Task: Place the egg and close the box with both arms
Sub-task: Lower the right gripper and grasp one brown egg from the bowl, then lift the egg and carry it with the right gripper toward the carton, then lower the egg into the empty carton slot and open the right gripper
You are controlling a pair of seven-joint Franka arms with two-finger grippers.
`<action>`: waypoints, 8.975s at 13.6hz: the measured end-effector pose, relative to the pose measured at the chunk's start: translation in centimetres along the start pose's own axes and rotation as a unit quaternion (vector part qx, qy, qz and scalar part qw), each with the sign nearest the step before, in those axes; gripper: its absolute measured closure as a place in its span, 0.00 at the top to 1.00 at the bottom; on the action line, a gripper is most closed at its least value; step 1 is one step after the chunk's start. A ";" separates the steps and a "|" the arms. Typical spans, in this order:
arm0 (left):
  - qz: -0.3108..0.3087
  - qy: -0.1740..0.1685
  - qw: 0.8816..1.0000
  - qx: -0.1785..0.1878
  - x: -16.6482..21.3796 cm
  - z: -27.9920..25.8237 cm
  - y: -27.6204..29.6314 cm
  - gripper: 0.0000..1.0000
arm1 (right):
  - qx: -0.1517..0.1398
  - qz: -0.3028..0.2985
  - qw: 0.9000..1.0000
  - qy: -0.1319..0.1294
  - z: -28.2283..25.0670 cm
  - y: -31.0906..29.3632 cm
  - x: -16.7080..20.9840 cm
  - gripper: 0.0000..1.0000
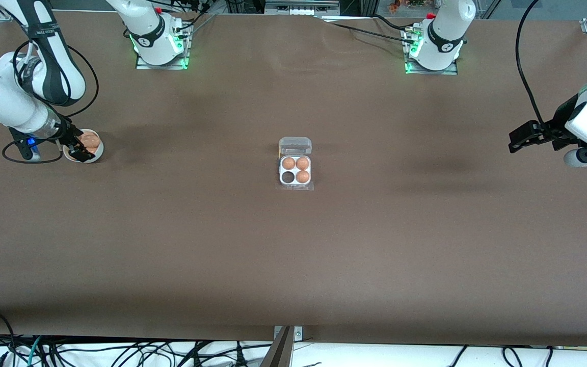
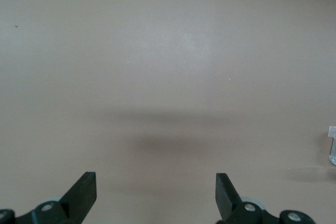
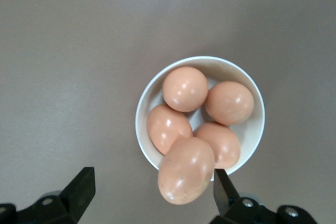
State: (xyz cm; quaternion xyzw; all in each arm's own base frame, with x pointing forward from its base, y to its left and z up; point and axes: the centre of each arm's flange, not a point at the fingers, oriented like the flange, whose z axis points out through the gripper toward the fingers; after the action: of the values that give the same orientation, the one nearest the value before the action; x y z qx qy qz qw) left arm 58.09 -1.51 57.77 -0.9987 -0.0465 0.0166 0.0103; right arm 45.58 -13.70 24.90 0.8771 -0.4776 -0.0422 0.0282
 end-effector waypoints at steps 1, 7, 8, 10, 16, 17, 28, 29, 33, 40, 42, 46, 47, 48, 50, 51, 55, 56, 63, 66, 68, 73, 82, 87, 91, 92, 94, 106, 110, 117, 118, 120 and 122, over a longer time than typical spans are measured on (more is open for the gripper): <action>0.000 0.000 1.000 0.000 0.0 0.0 0.0 1.00 | -0.005 0.001 1.000 -0.006 0.3 0.2 -0.2 1.00; -0.001 0.000 1.000 0.000 0.0 0.0 -0.1 1.00 | -0.023 0.000 1.000 -0.011 0.8 1.3 0.0 1.00; -0.001 0.000 1.000 0.000 0.0 0.0 -0.1 1.00 | -0.028 0.001 1.000 -0.009 0.9 1.7 0.3 1.00; -0.002 0.000 1.000 0.000 0.0 0.0 -0.2 1.00 | -0.033 0.003 0.999 -0.008 1.1 2.5 0.7 1.00; -0.002 -0.001 1.000 0.000 0.0 0.0 -0.2 1.00 | -0.040 0.001 0.999 -0.015 2.1 2.6 0.5 1.00; -0.002 -0.001 1.000 0.000 0.0 0.1 -0.2 1.00 | -0.042 0.000 0.999 -0.017 2.4 2.5 0.4 1.00; -0.002 -0.002 1.000 0.000 0.1 0.2 -0.2 1.00 | -0.041 -0.007 0.999 -0.012 2.4 1.6 1.1 0.60; -0.002 -0.002 1.000 0.000 0.1 0.2 -0.2 1.00 | -0.041 -0.008 0.999 -0.011 2.4 1.4 1.2 0.56; -0.002 -0.002 1.000 0.000 0.1 0.3 -0.2 1.00 | -0.042 -0.013 0.999 -0.011 2.6 0.8 1.3 0.50; -0.002 -0.003 1.000 0.000 0.1 0.3 -0.2 1.00 | -0.040 -0.017 0.999 -0.005 2.1 -0.2 1.9 0.50; -0.002 -0.003 1.000 0.000 0.1 0.3 -0.2 1.00 | -0.044 -0.019 0.999 -0.008 1.5 -0.6 2.1 0.50; -0.002 -0.003 1.000 0.000 0.1 0.3 -0.2 1.00 | -0.054 -0.031 0.998 -0.014 -0.3 -1.8 2.8 0.50; -0.002 -0.003 1.000 0.000 0.1 0.3 -0.2 1.00 | -0.054 -0.038 0.998 -0.011 -0.9 -2.6 2.6 0.50; -0.002 -0.003 1.000 0.000 0.1 0.3 -0.2 1.00 | -0.055 -0.050 0.997 -0.011 -1.5 -3.8 2.0 0.50; -0.002 -0.003 1.000 0.000 0.1 0.3 -0.2 1.00 | -0.057 -0.085 0.995 -0.007 -2.7 -7.0 -0.4 0.50; -0.002 -0.003 1.000 0.000 0.1 0.3 -0.2 1.00 | -0.055 -0.105 0.993 -0.001 -3.2 -8.8 -1.8 0.50; -0.002 -0.003 1.000 0.000 0.1 0.3 -0.2 1.00 | -0.052 -0.180 0.982 0.016 -4.4 -14.5 -8.5 0.50; -0.002 -0.003 1.000 0.000 0.1 0.3 -0.2 1.00 | -0.051 -0.197 0.979 0.020 -4.6 -15.7 -10.2 0.50; -0.002 -0.003 1.000 0.000 0.1 0.3 -0.2 1.00 | -0.030 -0.332 0.941 0.051 -5.4 -24.1 -23.9 0.50; -0.002 -0.003 1.000 0.000 0.1 0.3 -0.2 1.00 | 0.001 -0.389 0.919 0.069 -4.6 -27.5 -29.8 0.50; -0.002 -0.003 1.000 0.000 0.1 0.3 -0.2 1.00 | 0.031 -0.429 0.899 0.083 -3.7 -29.2 -32.6 0.50; -0.002 -0.003 1.000 0.000 0.1 0.3 -0.2 1.00 | 0.112 -0.522 0.836 0.126 -3.5 -31.8 -36.0 0.50; -0.002 -0.003 1.000 0.000 0.2 0.3 -0.2 1.00 | 0.231 -0.678 0.653 0.244 -2.1 -33.8 -39.7 0.50; -0.002 -0.003 1.000 0.000 0.2 0.3 -0.2 1.00 | 0.264 -0.708 0.595 0.272 0.0 -33.7 -42.9 0.50; -0.002 -0.003 1.000 0.000 0.2 0.3 -0.2 1.00 | 0.255 -0.735 0.561 0.283 -0.1 -33.7 -43.5 0.50; -0.002 -0.003 1.000 0.000 0.2 0.3 -0.2 1.00 | 0.248 -0.743 0.552 0.285 -0.1 -33.8 -43.3 0.50; -0.002 -0.003 1.000 0.000 0.2 0.3 -0.2 1.00 | 0.213 -0.764 0.546 0.270 0.2 -33.9 -42.6 0.50; -0.002 -0.003 1.000 0.000 0.2 0.4 -0.2 1.00 | 0.229 -0.829 0.486 0.155 -6.5 -34.3 -33.9 0.50; -0.002 -0.004 1.000 0.000 0.2 0.4 -0.2 1.00 | 0.336 -0.818 0.450 0.123 -5.4 -35.3 -31.7 0.50; -0.002 -0.004 1.000 0.000 0.2 0.4 -0.2 1.00 | 0.454 -0.777 0.424 0.105 0.2 -37.0 -32.8 0.50; -0.002 -0.004 1.000 0.000 0.2 0.4 -0.2 1.00 | 0.458 -0.779 0.415 0.103 0.7 -37.1 -33.0 0.50; -0.002 -0.004 1.000 0.000 0.2 0.4 -0.2 1.00 | 0.477 -0.780 0.392 0.103 1.9 -37.0 -33.6 0.50; -0.002 -0.004 1.000 0.000 0.2 0.4 -0.2 1.00 | 0.493 -0.780 0.365 0.122 2.9 -37.0 -34.0 0.50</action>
State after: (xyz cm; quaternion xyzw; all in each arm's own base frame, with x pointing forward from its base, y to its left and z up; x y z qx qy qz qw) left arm 58.25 -1.26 57.37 -0.9986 -0.0486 0.0203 0.0104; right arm 57.78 34.89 20.26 0.7116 0.4926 0.3055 -0.3971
